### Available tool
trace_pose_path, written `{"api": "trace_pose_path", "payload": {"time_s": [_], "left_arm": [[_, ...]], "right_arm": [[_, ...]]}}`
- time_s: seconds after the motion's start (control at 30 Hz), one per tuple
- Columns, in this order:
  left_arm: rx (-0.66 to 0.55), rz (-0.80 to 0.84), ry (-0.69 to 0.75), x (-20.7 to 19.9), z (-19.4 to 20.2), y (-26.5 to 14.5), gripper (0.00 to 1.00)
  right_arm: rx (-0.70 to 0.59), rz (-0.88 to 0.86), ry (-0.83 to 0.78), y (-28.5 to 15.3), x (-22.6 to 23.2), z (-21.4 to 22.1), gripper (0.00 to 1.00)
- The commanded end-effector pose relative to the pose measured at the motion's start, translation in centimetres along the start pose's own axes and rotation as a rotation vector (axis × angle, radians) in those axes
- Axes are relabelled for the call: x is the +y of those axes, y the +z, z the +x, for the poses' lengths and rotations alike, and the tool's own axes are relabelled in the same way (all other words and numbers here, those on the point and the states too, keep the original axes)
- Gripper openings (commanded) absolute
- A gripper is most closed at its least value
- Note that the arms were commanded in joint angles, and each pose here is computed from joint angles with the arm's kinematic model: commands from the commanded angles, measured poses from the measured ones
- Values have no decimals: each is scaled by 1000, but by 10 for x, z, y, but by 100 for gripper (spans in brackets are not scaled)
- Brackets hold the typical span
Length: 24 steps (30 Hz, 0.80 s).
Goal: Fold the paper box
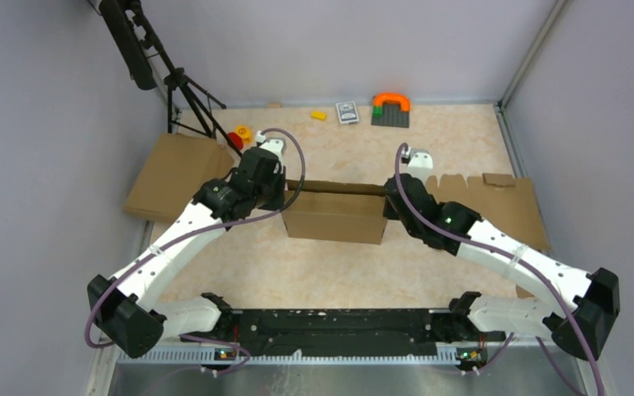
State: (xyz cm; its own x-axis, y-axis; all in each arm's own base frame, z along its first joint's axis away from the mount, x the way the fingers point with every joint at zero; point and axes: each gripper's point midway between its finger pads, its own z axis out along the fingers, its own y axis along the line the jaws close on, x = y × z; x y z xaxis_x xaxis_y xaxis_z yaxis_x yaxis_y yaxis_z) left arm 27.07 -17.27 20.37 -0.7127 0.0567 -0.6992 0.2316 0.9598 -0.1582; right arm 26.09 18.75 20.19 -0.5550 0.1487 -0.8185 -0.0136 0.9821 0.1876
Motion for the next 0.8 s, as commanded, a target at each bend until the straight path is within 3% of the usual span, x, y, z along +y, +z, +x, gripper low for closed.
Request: {"api": "trace_pose_path", "payload": {"time_s": [0.0, 0.17, 0.33, 0.77], "left_arm": [[32, 10, -11, -4, 9, 8, 0], [32, 12, -12, -4, 8, 9, 0], [33, 13, -8, -5, 8, 9, 0], [28, 9, -6, -5, 5, 7, 0]], "right_arm": [[-31, -7, 34, 0, -5, 8, 0], [-27, 3, 22, 2, -9, 13, 0], [-33, 3, 2, -4, -7, 2, 19], [-48, -2, -16, -21, -1, -29, 31]]}}
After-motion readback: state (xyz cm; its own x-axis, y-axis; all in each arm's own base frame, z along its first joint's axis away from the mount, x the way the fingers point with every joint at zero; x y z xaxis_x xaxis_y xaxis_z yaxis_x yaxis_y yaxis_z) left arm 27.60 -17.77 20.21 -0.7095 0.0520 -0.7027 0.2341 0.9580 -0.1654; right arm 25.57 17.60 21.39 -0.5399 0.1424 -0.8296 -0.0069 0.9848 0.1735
